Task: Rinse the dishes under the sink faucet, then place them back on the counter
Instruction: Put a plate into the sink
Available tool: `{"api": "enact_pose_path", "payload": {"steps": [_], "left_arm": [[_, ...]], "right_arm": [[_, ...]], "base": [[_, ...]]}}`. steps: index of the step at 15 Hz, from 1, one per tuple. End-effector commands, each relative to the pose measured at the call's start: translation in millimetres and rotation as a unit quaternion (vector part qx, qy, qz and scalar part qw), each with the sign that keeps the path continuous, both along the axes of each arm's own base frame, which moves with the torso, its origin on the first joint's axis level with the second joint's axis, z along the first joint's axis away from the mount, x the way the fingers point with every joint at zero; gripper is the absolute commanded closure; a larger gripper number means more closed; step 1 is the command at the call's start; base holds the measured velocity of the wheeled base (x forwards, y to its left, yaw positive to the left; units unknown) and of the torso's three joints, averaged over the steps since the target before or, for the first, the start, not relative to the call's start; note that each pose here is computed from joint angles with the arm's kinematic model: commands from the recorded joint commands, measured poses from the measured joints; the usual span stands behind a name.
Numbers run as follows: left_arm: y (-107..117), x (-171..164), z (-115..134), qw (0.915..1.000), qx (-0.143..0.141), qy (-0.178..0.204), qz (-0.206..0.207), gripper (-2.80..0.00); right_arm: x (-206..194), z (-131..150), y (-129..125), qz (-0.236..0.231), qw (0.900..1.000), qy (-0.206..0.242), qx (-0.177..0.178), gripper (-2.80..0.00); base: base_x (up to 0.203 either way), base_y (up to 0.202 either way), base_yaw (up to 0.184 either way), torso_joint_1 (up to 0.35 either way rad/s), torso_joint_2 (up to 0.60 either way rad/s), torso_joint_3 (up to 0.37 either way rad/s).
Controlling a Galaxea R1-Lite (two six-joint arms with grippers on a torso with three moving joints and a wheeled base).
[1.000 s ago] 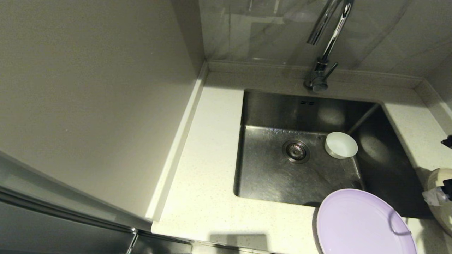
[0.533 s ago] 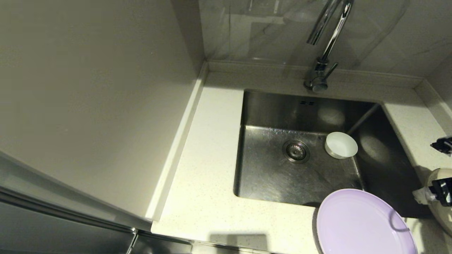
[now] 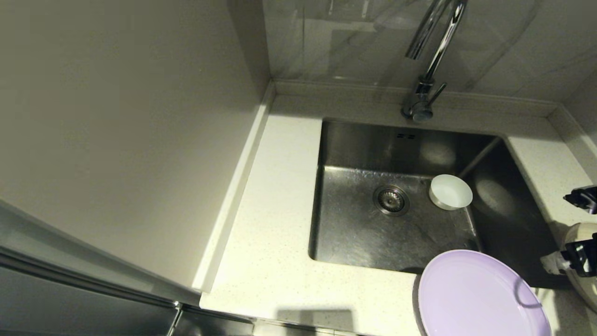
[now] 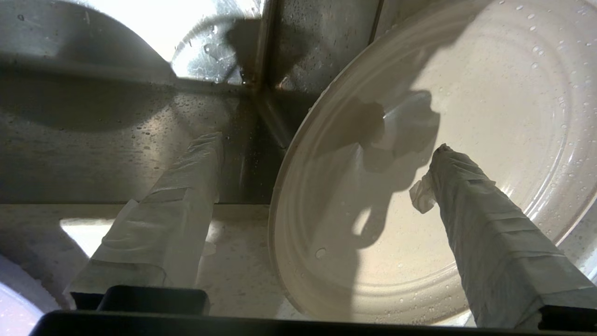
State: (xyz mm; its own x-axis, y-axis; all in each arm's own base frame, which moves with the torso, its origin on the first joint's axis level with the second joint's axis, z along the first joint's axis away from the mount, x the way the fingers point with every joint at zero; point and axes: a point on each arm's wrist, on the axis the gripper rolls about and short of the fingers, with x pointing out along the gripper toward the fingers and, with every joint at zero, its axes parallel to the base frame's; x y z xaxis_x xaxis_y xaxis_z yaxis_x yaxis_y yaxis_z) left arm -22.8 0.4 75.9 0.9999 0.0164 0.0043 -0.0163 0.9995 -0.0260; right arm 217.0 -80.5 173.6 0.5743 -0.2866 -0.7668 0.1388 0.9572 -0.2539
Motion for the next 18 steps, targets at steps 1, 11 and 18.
{"api": "enact_pose_path", "payload": {"steps": [1, 11, 18], "left_arm": [[0.0, -0.2, 0.0, 1.0, 0.0, -0.002, 0.0, 0.0], [0.0, -0.3, -0.1, 1.0, 0.0, -0.002, 0.0, 0.0], [0.0, -0.2, 0.0, 1.0, 0.0, -0.002, 0.0, 0.0]], "right_arm": [[0.3, -1.9, -0.2, 0.001, 1.0, 0.005, 0.001, -2.8], [-4.0, -7.1, 1.1, 0.018, 1.0, 0.02, -0.008, -2.8], [-4.2, -9.8, -1.1, 0.013, 1.0, 0.027, -0.005, -2.8]], "base": [[0.0, 0.0, 0.0, 0.0, 0.0, 0.0], [0.0, 0.0, 0.0, 0.0, 0.0, 0.0], [0.0, 0.0, 0.0, 0.0, 0.0, 0.0]]}}
